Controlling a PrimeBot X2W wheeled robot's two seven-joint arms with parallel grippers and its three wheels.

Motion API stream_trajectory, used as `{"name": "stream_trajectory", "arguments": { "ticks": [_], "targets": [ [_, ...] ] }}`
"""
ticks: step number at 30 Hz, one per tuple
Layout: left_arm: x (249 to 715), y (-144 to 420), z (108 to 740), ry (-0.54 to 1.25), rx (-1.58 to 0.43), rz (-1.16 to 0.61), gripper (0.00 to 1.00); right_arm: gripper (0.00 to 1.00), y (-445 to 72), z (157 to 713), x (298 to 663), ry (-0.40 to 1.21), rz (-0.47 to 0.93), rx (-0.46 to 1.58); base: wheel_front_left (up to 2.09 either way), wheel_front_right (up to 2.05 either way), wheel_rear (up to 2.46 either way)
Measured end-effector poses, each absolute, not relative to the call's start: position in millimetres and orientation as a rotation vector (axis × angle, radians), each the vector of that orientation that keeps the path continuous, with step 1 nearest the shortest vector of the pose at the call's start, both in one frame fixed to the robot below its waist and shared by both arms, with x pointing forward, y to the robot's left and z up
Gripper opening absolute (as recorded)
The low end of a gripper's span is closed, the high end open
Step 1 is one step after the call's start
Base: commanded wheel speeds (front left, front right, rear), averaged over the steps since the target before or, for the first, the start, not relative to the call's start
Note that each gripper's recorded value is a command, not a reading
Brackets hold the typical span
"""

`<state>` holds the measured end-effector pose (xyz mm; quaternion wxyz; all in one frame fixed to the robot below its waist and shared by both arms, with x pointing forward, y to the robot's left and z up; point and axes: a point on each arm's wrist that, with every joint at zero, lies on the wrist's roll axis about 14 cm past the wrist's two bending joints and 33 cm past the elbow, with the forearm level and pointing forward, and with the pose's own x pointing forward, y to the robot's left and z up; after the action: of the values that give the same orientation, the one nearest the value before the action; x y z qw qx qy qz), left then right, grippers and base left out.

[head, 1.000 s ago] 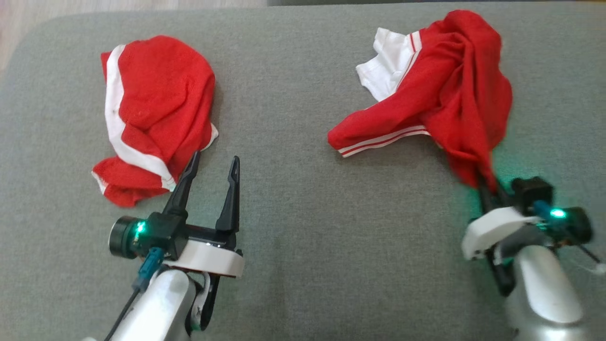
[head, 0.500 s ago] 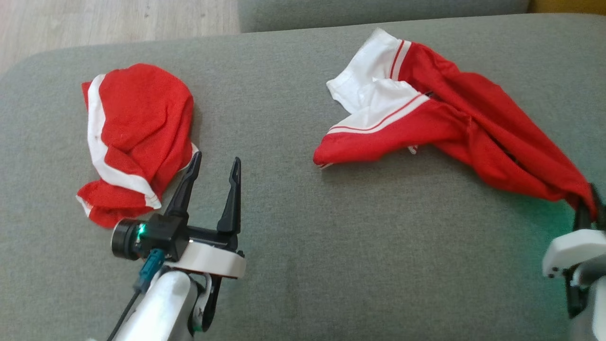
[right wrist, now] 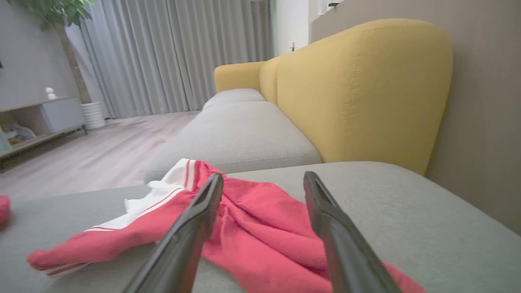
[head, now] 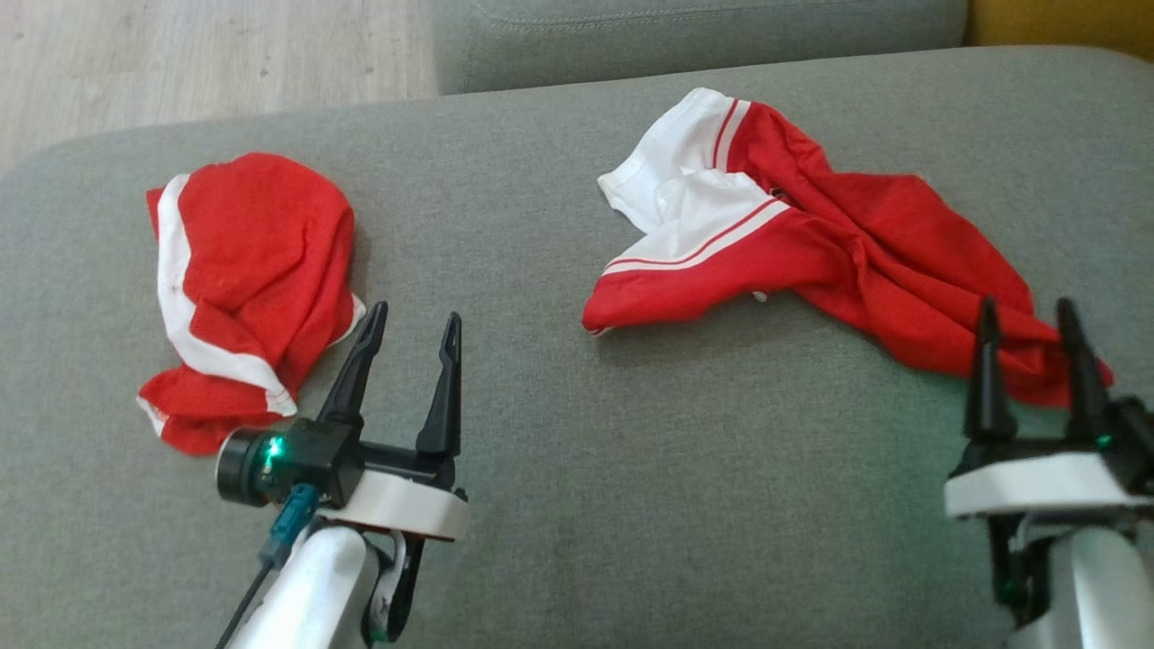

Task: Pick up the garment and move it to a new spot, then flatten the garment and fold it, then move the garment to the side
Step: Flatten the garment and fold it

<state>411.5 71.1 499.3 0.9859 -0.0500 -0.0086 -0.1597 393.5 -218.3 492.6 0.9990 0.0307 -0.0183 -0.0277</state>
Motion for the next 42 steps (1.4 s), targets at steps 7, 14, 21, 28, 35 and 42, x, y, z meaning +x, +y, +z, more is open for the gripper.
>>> {"name": "stream_trajectory", "arguments": {
  "ticks": [7,14,21,28,35,42],
  "targets": [
    [411.5,67.7,501.5,-0.024,-0.104,-0.331,1.00,1.00,-186.2,505.2,385.4,-0.080,0.034,0.135,0.00,0.00,0.00],
    [410.4,73.7,496.2,-0.012,-0.100,-0.320,1.00,1.00,-166.3,501.0,393.9,-0.068,0.090,0.157,0.00,0.00,0.00],
    [414.2,86.3,492.6,-0.006,-0.116,-0.282,1.00,1.00,-126.3,491.9,446.3,0.030,0.204,0.145,0.00,0.00,0.00],
    [421.6,100.5,486.2,0.007,-0.115,-0.239,1.00,1.00,-106.3,471.0,502.2,0.175,0.265,0.057,0.00,0.00,0.00],
    [421.7,120.2,476.8,0.030,-0.111,-0.182,1.00,1.00,-103.0,418.2,530.7,0.387,0.280,0.030,0.00,0.00,0.00],
    [422.1,120.5,478.3,0.024,-0.107,-0.180,1.00,0.00,-91.2,394.7,519.2,0.497,0.321,0.057,0.00,0.00,0.00]
  ]
}}
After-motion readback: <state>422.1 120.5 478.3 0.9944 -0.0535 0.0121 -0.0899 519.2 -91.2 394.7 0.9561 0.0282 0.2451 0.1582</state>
